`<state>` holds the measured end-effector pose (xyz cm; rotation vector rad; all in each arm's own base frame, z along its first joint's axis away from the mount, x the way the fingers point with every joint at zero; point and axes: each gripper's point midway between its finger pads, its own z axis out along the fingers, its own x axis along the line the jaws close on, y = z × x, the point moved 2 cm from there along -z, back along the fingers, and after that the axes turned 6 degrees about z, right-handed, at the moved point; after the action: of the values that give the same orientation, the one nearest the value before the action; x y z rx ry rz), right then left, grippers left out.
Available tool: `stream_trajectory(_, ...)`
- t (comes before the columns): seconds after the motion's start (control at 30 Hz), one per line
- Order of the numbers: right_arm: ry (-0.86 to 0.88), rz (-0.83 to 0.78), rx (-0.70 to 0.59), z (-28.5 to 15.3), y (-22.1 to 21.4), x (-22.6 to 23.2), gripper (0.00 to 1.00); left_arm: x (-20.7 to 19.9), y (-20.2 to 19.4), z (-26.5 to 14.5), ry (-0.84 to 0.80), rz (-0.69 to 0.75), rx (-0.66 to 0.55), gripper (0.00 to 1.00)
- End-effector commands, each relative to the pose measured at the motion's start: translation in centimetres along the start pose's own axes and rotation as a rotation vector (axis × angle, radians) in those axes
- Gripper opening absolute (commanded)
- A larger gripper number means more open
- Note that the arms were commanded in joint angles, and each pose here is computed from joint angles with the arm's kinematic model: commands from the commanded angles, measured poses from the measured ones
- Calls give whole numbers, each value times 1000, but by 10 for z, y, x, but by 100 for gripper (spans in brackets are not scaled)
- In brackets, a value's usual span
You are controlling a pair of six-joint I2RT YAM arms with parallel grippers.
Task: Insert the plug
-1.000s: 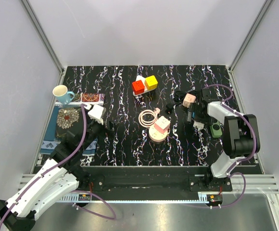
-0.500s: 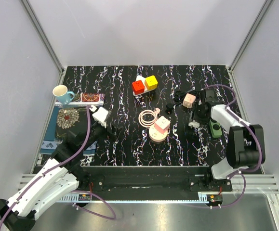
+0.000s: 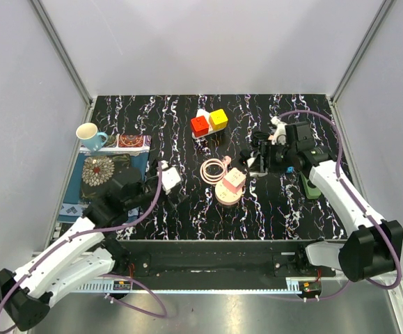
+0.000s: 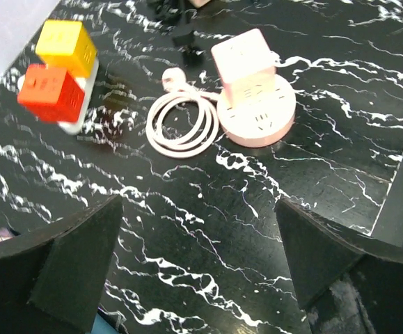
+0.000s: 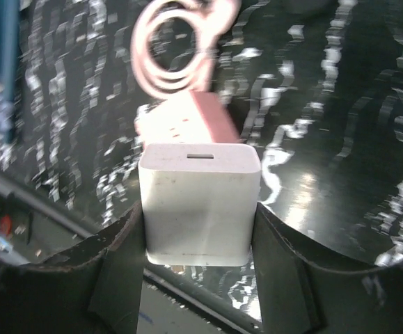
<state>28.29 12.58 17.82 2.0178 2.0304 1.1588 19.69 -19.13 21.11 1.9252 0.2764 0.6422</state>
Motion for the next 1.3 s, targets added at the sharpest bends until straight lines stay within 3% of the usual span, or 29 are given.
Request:
stream_trajectory(0.0,277,-119,57,-26,-6,68,20,4,57,-3,-52,260,-137,99)
stream_trajectory(0.2,429,-194,152,-45,-27,107,20,-7,84,4,-80,428,-171,99)
stream_trajectory(0.4,510,-305,246,-56,-49,134,20,-41,105,16,-175,695,-241,99)
stream_trajectory(0.87,588,-461,369,-67,-79,163,20,-65,129,47,-273,825,-281,98)
stream_trajectory(1.27,584,-478,393,-64,-82,163,20,-79,120,57,-386,813,-229,65)
